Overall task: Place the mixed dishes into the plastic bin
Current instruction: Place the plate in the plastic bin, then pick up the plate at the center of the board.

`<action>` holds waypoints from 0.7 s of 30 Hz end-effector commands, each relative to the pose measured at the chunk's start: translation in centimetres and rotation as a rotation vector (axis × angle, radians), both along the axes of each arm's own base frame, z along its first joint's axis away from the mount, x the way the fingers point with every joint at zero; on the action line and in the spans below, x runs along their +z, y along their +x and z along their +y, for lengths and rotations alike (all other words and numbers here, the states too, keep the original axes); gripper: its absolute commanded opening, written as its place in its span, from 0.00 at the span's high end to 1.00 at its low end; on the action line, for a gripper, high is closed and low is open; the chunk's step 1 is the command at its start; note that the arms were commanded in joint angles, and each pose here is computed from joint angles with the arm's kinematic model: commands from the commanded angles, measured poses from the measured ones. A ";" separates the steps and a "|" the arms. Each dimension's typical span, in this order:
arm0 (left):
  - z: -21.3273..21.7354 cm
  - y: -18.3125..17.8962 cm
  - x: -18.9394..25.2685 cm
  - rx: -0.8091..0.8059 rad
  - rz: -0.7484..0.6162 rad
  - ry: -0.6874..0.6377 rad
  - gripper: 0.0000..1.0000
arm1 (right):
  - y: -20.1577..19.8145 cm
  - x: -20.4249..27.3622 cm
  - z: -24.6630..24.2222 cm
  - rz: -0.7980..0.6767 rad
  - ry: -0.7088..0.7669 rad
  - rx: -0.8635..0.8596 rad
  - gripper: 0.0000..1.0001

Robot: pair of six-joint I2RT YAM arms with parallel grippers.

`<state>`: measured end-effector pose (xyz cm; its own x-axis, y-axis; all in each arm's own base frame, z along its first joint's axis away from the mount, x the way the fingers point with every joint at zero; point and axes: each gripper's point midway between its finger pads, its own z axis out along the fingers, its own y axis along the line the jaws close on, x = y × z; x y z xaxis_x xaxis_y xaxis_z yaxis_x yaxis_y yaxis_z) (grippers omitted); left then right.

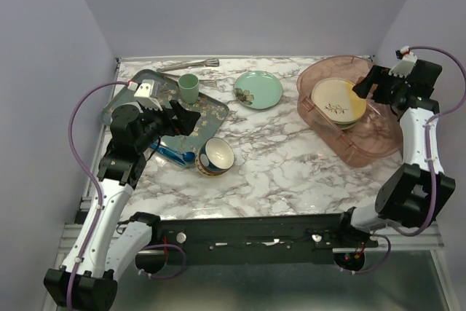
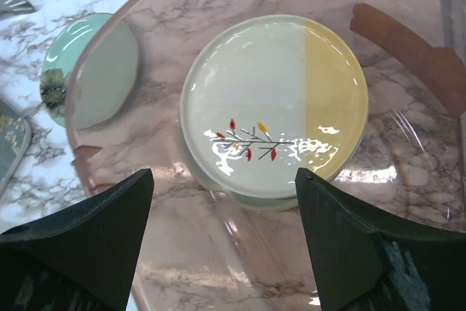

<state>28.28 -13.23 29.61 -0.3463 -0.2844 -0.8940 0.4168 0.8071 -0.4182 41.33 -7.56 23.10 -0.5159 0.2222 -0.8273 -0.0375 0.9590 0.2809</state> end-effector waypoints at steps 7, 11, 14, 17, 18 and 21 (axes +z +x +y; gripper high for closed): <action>1.9 0.4 0.1 0.092 -0.036 0.053 0.01 | -5.7 7.7 7.0 -0.266 -0.017 0.275 0.13; 1.3 0.6 0.0 0.065 -0.036 0.040 0.01 | -8.3 8.9 9.8 -0.333 0.027 0.407 0.13; 0.6 0.7 0.0 0.030 -0.028 0.010 0.01 | -9.9 9.3 11.1 -0.369 0.040 0.462 0.13; -0.4 0.6 0.1 -0.007 -0.014 -0.039 0.01 | -11.2 9.6 11.9 -0.403 0.037 0.496 0.11; -0.8 0.4 0.3 -0.035 -0.012 -0.053 0.01 | -11.4 9.7 12.1 -0.419 0.034 0.505 0.11; -1.8 0.5 0.2 -0.070 0.018 -0.104 0.01 | -12.4 9.5 13.1 -0.451 0.040 0.551 0.11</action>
